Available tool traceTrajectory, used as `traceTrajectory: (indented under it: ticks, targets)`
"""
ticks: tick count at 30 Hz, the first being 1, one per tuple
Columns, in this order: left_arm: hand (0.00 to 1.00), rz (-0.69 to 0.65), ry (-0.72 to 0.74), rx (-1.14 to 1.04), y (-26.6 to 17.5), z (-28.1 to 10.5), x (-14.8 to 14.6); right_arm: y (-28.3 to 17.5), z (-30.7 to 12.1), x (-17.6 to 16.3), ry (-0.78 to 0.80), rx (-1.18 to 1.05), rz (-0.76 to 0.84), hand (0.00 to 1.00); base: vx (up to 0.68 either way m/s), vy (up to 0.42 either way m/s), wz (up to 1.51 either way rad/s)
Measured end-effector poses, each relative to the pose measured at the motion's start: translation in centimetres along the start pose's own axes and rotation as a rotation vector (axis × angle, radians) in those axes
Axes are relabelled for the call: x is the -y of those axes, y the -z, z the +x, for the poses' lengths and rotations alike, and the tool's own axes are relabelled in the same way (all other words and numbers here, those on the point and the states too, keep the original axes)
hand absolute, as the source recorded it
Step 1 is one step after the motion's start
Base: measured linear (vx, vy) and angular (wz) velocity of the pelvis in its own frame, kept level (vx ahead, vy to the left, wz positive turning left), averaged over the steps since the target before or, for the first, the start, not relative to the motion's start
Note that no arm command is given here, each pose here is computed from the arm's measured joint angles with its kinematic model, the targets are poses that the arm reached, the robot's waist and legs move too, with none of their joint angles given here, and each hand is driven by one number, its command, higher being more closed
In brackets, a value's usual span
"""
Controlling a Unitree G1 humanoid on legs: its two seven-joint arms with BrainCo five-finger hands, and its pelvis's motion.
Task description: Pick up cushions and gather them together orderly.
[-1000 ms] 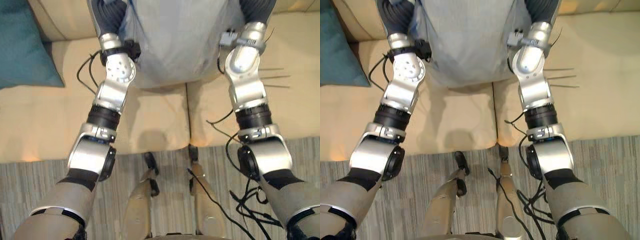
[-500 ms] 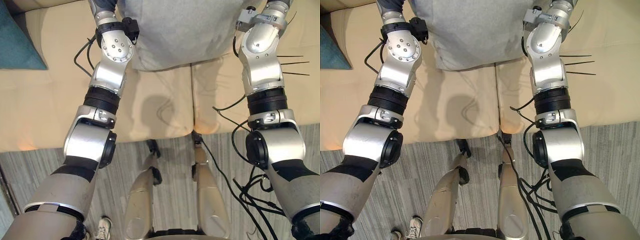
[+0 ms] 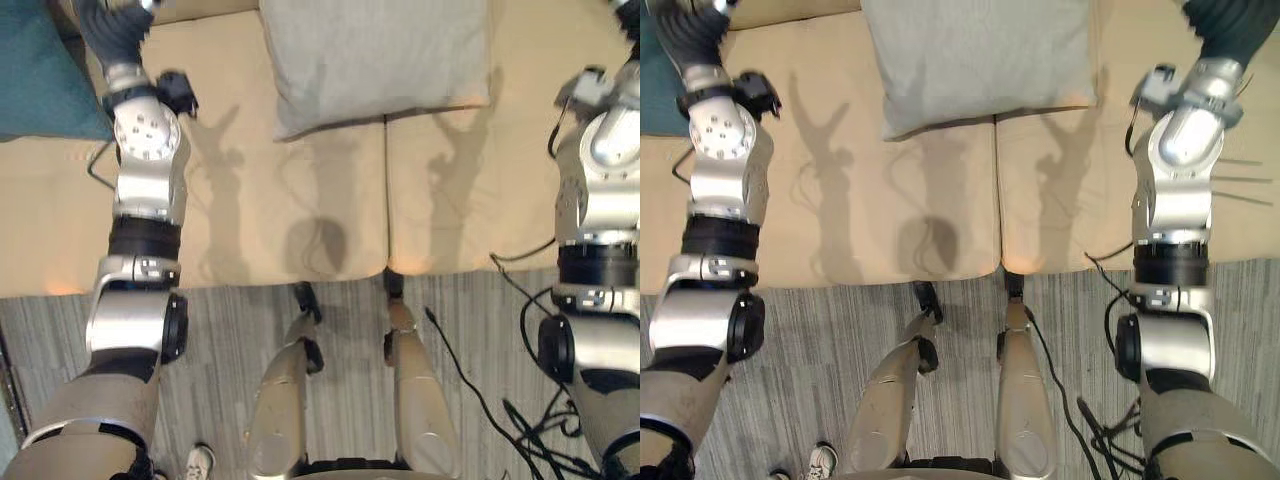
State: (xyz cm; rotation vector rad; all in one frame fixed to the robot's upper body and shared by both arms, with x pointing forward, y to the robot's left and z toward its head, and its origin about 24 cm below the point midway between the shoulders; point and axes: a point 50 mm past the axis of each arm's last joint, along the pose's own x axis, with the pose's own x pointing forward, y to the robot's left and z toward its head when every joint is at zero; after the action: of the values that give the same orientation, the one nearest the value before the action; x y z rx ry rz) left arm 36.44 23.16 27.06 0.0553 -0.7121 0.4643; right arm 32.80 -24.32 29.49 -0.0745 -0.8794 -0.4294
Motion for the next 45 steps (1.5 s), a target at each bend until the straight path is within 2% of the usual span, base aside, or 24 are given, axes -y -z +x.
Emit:
traceTrajectory:
  ticks: [3,5,6,7,9,13,15,18,21,27,34,37,42,45]
  targets:
    - [0.00,0.020,0.090,-0.206,5.9,-6.6,-0.8,5.0,-6.6,1.2,-0.093,-0.227,-0.031,0.00,0.01,-0.094,0.02]
    - [0.00,0.025,0.187,-0.386,9.4,-12.9,-0.8,7.9,-12.3,1.6,-0.175,-0.410,-0.043,0.00,0.04,-0.062,-0.06]
    - [0.00,0.021,0.209,-0.430,10.0,-14.5,-0.8,8.4,-13.8,1.7,-0.184,-0.455,-0.041,0.00,0.06,-0.070,-0.07]
    - [0.00,0.021,0.258,-0.549,11.5,-18.7,-1.0,9.6,-17.7,2.1,-0.214,-0.574,-0.045,0.00,0.04,-0.048,-0.05]
    - [0.00,0.051,0.317,-0.654,12.6,-22.6,-1.8,10.2,-21.2,2.6,-0.256,-0.678,-0.067,0.00,0.05,-0.048,-0.05]
    - [0.00,0.192,0.418,-0.951,15.1,-31.3,-5.8,12.5,-30.1,5.7,-0.357,-0.997,-0.224,0.00,0.07,-0.032,0.06]
    - [0.00,0.287,0.438,-1.134,15.7,-36.0,-9.1,12.8,-35.3,8.1,-0.409,-1.199,-0.316,0.00,0.06,-0.025,0.13]
    - [0.00,0.400,0.433,-1.306,15.3,-40.4,-12.6,12.4,-39.5,10.4,-0.438,-1.377,-0.381,0.00,0.05,0.011,0.00]
    - [0.00,0.448,0.426,-1.400,14.7,-42.8,-14.4,11.8,-42.1,11.8,-0.458,-1.484,-0.433,0.00,0.03,0.040,-0.02]
    - [0.00,0.458,0.418,-1.446,14.5,-43.6,-15.0,11.4,-43.9,12.5,-0.413,-1.580,-0.438,0.00,0.00,0.032,-0.06]
    - [0.00,0.358,0.379,-1.309,15.2,-40.2,-12.1,10.8,-45.7,10.6,-0.397,-1.633,-0.371,0.00,-0.05,-0.040,0.02]
    - [0.00,0.319,0.362,-1.268,15.0,-39.4,-11.3,11.3,-45.1,9.9,-0.404,-1.609,-0.358,0.00,-0.14,-0.172,0.20]
    - [0.00,0.226,0.365,-1.289,14.5,-40.7,-8.8,12.7,-41.6,10.4,-0.352,-1.507,-0.375,0.00,-0.34,-0.215,-0.14]
    - [0.00,0.237,0.362,-1.304,14.3,-41.2,-9.3,12.6,-41.8,10.9,-0.304,-1.514,-0.382,0.00,-0.30,-0.081,0.24]
